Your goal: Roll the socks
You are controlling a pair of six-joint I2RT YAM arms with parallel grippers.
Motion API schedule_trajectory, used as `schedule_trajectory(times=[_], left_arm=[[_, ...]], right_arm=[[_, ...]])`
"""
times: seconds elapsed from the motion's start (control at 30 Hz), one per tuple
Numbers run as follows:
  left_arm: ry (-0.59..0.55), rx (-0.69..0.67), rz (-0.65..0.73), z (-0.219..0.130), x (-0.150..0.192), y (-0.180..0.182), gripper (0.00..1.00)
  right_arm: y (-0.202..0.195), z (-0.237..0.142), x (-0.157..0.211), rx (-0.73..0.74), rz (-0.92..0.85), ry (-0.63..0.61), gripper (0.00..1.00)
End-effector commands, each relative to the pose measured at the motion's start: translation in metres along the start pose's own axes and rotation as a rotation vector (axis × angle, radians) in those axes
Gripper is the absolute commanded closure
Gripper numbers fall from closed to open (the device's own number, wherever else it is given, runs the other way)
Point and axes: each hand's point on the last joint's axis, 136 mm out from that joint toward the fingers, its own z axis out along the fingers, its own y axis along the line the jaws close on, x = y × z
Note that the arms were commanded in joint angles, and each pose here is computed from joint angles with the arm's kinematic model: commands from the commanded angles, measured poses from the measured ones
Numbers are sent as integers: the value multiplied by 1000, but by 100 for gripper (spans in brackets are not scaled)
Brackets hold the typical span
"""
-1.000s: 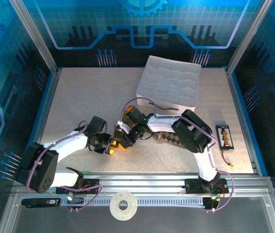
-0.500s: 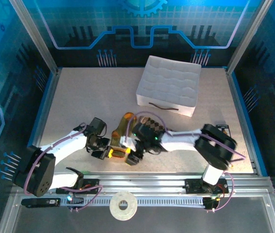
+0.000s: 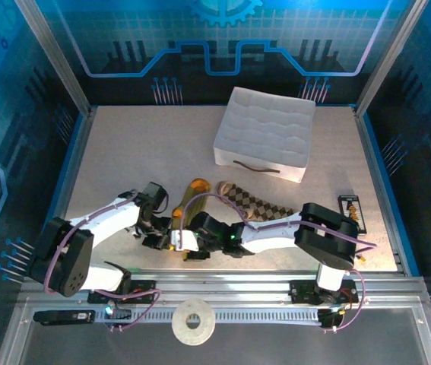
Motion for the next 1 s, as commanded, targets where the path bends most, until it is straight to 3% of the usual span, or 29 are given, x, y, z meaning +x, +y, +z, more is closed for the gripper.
schedule_trajectory(times=[0.0, 0.13, 0.2, 0.47, 0.8, 0.97], left_arm=[[-24, -55, -28, 5, -10, 10, 100], [-21, -46, -26, 5, -11, 8, 100], [-19, -44, -24, 5, -10, 8, 100], [-17, -42, -24, 5, -11, 10, 100], [-21, -37, -24, 3, -12, 9, 100], [-20, -29, -19, 2, -11, 8, 100]], right_arm=[[0, 11, -1, -5, 20, 19, 50], [-1, 19, 13, -20, 108, 58, 62], [-4, 20, 19, -24, 149, 76, 63], [-5, 20, 24, -66, 208, 84, 50], [-4, 23, 28, -68, 200, 111, 51], [-8, 27, 24, -66, 221, 118, 67]])
